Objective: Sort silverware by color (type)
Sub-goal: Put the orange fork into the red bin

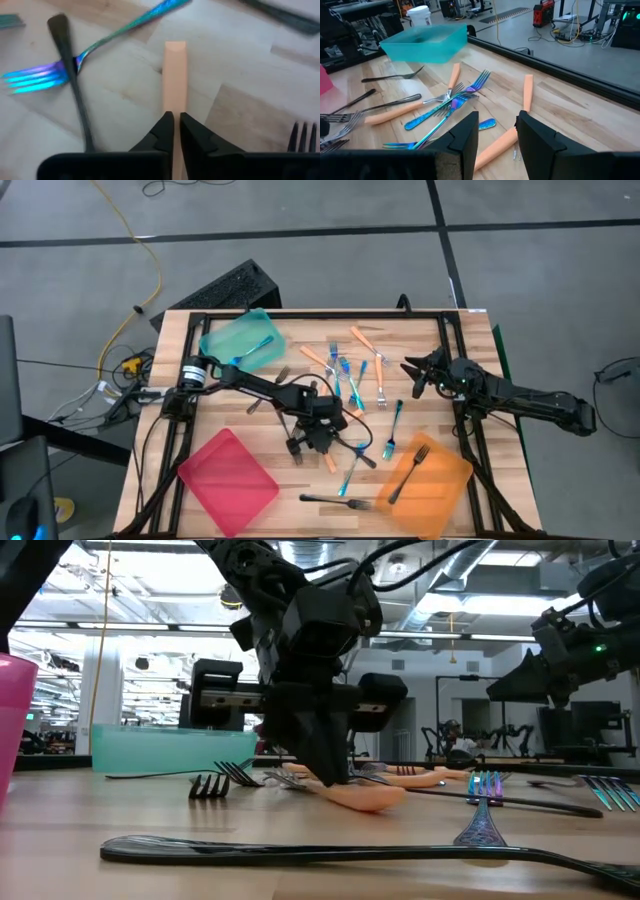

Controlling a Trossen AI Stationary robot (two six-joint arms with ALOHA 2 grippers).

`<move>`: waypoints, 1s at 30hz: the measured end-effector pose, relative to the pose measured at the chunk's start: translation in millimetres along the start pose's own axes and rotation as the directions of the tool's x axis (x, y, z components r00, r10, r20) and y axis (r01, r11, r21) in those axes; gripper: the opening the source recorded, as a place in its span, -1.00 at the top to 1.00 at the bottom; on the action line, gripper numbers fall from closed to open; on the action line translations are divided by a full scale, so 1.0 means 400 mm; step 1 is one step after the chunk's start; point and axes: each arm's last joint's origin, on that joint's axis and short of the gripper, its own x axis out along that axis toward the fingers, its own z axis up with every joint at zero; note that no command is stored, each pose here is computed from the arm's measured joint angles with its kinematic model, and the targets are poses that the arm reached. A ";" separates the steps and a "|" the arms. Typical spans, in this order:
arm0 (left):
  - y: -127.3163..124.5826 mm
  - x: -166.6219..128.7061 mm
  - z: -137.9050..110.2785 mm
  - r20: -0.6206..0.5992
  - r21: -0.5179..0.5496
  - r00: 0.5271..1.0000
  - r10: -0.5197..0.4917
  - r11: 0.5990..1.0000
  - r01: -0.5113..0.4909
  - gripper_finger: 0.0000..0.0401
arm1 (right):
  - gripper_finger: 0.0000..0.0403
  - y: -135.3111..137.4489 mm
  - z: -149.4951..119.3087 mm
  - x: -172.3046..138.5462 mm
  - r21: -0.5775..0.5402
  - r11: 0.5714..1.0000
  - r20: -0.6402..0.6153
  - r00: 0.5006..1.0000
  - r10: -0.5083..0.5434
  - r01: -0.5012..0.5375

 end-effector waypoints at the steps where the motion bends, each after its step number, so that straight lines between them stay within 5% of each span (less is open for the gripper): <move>1: 0.000 0.000 0.000 -0.002 -0.005 1.000 0.000 1.000 0.000 0.99 | 0.23 0.000 0.000 0.000 0.000 1.000 0.000 1.000 0.000 0.000; 14: 0.001 -0.003 0.000 0.007 0.006 1.000 0.003 1.000 -0.003 0.97 | 0.23 0.000 0.000 0.000 0.001 1.000 0.000 1.000 0.000 0.000; 30: -0.003 -0.017 0.004 -0.031 0.027 0.999 0.024 0.999 -0.024 0.31 | 0.23 0.000 0.000 0.000 0.000 1.000 0.000 1.000 0.000 0.000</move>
